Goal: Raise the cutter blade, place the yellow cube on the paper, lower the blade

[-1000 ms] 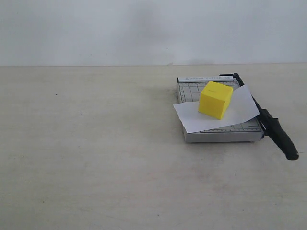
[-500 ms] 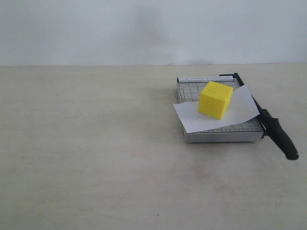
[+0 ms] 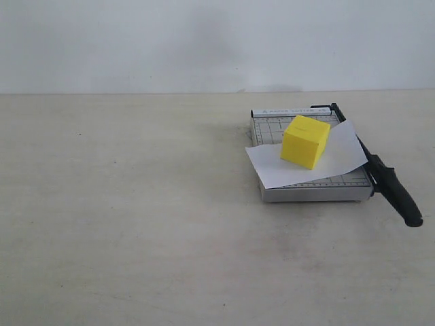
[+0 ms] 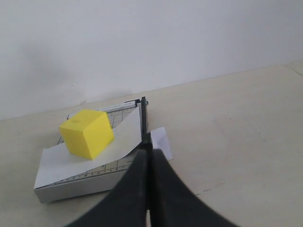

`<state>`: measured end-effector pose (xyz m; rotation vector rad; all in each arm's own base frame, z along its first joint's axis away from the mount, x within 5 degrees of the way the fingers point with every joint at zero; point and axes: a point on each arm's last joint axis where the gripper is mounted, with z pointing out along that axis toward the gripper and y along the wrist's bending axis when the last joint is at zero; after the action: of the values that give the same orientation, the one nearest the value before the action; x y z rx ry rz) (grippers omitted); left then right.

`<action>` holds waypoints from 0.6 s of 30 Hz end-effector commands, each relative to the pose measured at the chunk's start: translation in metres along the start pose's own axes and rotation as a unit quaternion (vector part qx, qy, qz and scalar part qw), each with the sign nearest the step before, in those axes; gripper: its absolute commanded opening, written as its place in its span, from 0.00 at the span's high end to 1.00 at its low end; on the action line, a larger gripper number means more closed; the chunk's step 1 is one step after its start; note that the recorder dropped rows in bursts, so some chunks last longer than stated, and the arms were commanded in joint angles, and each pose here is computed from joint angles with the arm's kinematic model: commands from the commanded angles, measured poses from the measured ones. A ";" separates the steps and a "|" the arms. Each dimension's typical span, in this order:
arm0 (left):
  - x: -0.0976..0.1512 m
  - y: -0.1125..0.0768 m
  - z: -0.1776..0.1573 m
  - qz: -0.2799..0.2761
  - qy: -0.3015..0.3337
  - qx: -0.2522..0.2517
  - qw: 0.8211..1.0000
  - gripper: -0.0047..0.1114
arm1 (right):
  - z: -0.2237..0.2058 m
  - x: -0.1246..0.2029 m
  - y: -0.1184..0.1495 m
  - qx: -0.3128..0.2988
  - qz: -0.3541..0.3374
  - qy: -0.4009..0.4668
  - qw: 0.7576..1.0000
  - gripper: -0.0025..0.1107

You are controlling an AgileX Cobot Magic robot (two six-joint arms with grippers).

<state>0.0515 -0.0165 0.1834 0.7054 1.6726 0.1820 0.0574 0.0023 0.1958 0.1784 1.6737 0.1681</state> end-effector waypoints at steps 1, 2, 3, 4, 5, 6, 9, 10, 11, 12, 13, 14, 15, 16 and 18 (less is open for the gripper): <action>-0.001 0.001 0.000 0.000 -0.007 -0.007 1.000 0.92 | -0.001 -0.001 -0.001 0.013 -0.007 -0.008 1.000 0.98; -0.001 0.001 0.000 0.000 -0.007 -0.007 1.000 0.92 | -0.001 -0.001 -0.002 0.015 -0.006 -0.009 1.000 0.98; -0.001 0.001 0.000 0.000 -0.007 -0.007 1.000 0.92 | -0.001 -0.001 -0.002 0.016 -0.006 -0.009 1.000 0.98; -0.001 0.001 0.000 0.000 -0.007 -0.007 1.000 0.92 | -0.001 -0.001 -0.002 0.021 -0.006 -0.010 1.000 0.98; -0.001 0.001 0.000 0.000 -0.007 -0.007 1.000 0.92 | -0.001 -0.001 -0.003 0.028 -0.005 -0.012 1.000 0.98; -0.001 0.001 0.000 0.000 -0.007 -0.007 1.000 0.92 | -0.001 -0.002 -0.004 0.038 -0.004 -0.014 0.999 0.98; -0.001 0.001 0.000 0.000 -0.007 -0.007 1.000 0.92 | -0.001 -0.002 -0.005 0.044 -0.003 -0.016 0.999 0.98; -0.001 0.001 0.000 -0.001 -0.006 -0.009 1.000 0.92 | -0.001 -0.002 -0.005 0.044 -0.003 -0.016 0.999 0.98; -0.001 0.002 0.000 -0.002 -0.004 -0.012 1.000 0.92 | -0.001 -0.002 -0.005 0.044 -0.003 -0.016 0.999 0.98; -0.001 0.003 0.000 -0.004 0.001 -0.020 1.000 0.92 | -0.001 -0.002 -0.005 0.044 -0.003 -0.016 0.999 0.98; 0.000 0.003 0.000 -0.005 0.004 -0.026 1.000 0.92 | -0.001 -0.002 -0.005 0.044 -0.003 -0.016 0.999 0.98; 0.001 0.005 0.000 -0.009 0.012 -0.039 0.999 0.92 | -0.001 -0.002 -0.005 0.044 -0.003 -0.016 0.999 0.98; 0.001 0.005 0.000 -0.010 0.015 -0.043 0.999 0.92 | -0.001 -0.002 -0.005 0.044 -0.003 -0.016 0.999 0.98; 0.002 0.006 0.000 -0.012 0.019 -0.051 0.998 0.92 | -0.001 -0.002 -0.005 0.044 -0.003 -0.016 0.999 0.98; 0.002 0.007 0.000 -0.014 0.023 -0.057 0.998 0.92 | -0.001 -0.002 -0.005 0.044 -0.003 -0.016 0.999 0.98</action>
<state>0.0530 -0.0109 0.1834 0.6155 1.7118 0.2584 0.0569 -0.0026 0.1962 0.2472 1.6575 0.1023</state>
